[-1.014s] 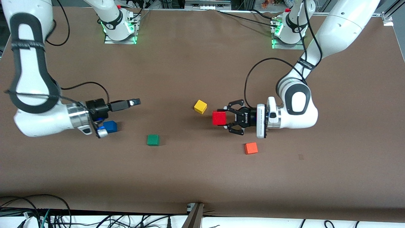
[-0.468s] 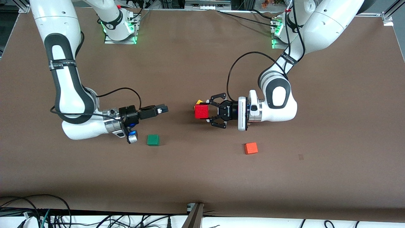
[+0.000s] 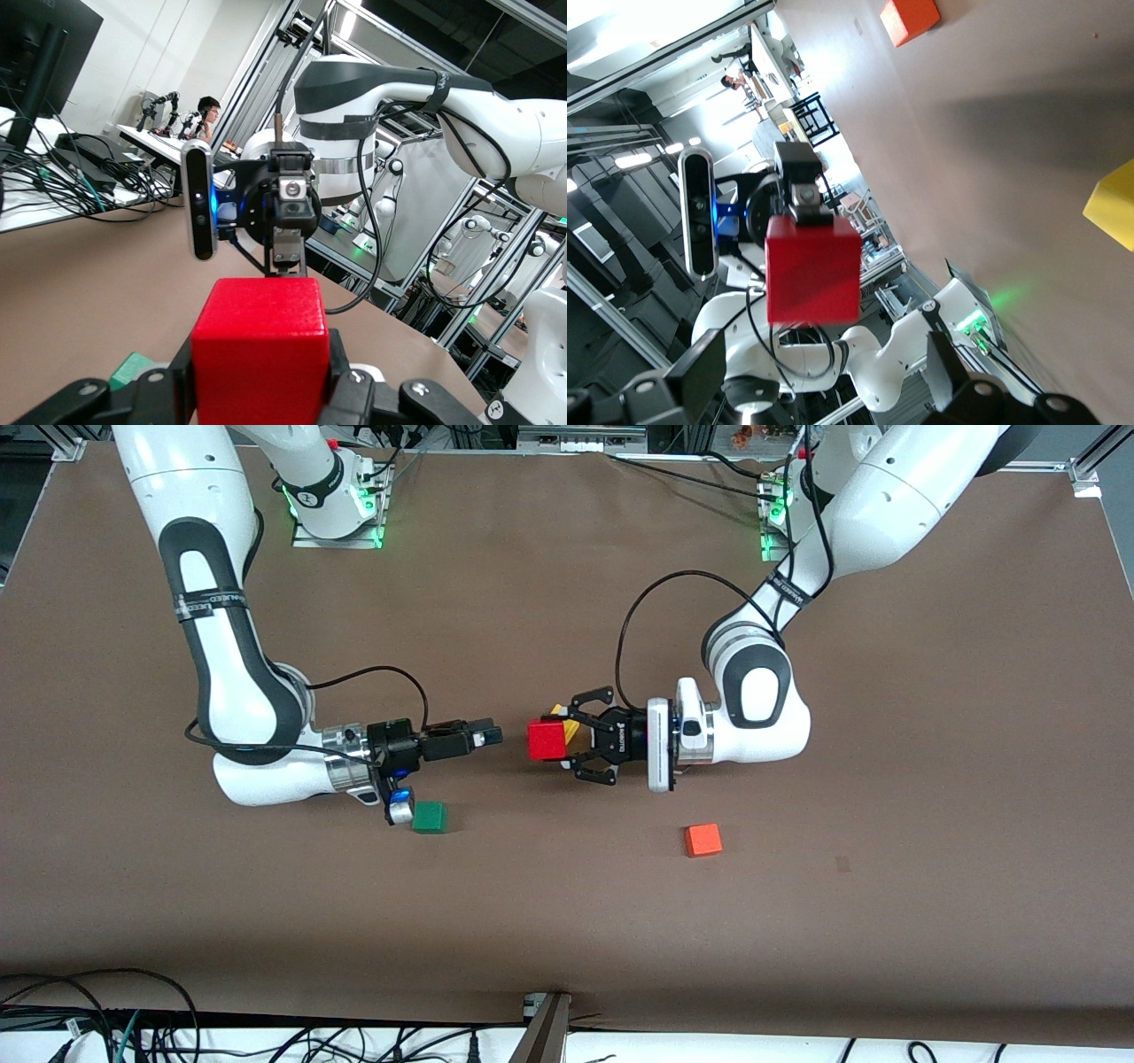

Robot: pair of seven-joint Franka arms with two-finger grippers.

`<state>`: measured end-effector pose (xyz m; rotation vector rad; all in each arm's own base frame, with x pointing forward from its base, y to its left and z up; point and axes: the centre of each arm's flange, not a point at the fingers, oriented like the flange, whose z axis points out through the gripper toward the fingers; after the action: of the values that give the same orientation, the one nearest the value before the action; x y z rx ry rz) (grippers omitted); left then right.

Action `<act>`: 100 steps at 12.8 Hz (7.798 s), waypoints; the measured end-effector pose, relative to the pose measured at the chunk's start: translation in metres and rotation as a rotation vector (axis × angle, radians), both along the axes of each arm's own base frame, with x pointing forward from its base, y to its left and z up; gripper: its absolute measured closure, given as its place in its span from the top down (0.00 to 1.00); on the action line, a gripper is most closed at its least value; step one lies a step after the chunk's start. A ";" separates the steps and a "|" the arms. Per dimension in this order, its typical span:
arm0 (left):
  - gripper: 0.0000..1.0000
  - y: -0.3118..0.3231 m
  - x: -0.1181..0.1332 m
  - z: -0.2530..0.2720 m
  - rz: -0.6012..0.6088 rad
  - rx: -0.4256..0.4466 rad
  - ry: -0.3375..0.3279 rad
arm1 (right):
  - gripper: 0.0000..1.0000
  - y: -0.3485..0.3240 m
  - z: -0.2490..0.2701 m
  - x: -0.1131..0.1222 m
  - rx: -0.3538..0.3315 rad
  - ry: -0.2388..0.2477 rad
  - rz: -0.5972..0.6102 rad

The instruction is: Pass red block to right arm, stack on blue

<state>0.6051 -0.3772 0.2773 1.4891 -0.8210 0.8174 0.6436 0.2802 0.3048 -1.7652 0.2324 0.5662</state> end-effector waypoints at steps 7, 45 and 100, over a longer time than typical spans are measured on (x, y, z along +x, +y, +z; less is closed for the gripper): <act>0.56 -0.016 0.000 -0.004 0.028 -0.025 0.026 | 1.00 0.013 -0.004 -0.001 0.003 0.008 -0.052; 1.00 0.202 0.038 0.104 -0.115 1.106 0.620 | 0.57 -0.185 0.011 0.005 -1.278 -0.530 0.587; 1.00 0.341 -0.064 0.326 0.791 1.426 0.762 | 1.00 -0.254 0.270 -0.054 -1.249 -0.339 0.492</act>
<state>0.5414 -0.0365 0.6029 3.2113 -0.0713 -0.0329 0.5897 0.0258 0.5753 -3.1426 -0.1530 0.4651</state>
